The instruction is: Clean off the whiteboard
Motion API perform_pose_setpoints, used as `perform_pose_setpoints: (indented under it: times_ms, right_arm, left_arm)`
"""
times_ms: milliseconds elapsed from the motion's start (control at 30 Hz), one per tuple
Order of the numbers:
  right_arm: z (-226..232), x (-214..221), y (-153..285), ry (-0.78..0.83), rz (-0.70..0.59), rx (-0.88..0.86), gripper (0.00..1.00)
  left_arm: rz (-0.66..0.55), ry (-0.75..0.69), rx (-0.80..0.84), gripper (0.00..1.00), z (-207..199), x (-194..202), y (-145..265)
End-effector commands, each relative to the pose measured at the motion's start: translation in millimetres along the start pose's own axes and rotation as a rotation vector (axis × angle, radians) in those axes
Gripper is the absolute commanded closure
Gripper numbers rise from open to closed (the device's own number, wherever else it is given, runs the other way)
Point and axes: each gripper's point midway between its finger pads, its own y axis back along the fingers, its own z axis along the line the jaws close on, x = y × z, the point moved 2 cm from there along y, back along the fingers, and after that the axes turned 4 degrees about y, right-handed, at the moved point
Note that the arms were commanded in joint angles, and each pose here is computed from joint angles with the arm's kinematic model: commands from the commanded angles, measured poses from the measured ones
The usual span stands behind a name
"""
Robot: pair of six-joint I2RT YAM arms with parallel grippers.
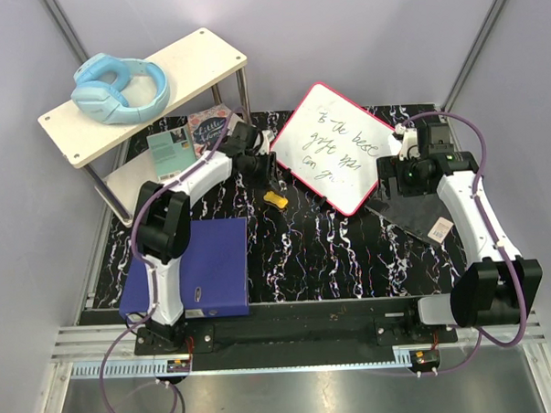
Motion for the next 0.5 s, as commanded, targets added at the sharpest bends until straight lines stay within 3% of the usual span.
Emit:
perform_pose_setpoints:
  times_ms: [0,33,100,467]
  right_arm:
    - [1.7,-9.5,5.8,0.024,-0.047,-0.013,0.0]
    - [1.6,-8.7,6.2,0.025,-0.049,-0.014,0.0]
    - [2.4,-7.6,5.9,0.027,-0.053,-0.016,0.0]
    - [5.8,-1.4,5.5,0.025,-0.06,-0.03,0.0]
  left_arm:
    - [-0.089,0.01,-0.052,0.74,1.0,-35.0,-7.6]
    - [-0.104,0.008,-0.052,0.86,-0.6,-42.9,-9.5]
    - [-0.086,0.021,-0.07,1.0,6.9,-42.7,-24.3]
    - [-0.038,0.095,-0.185,1.0,35.2,-37.3,-55.4]
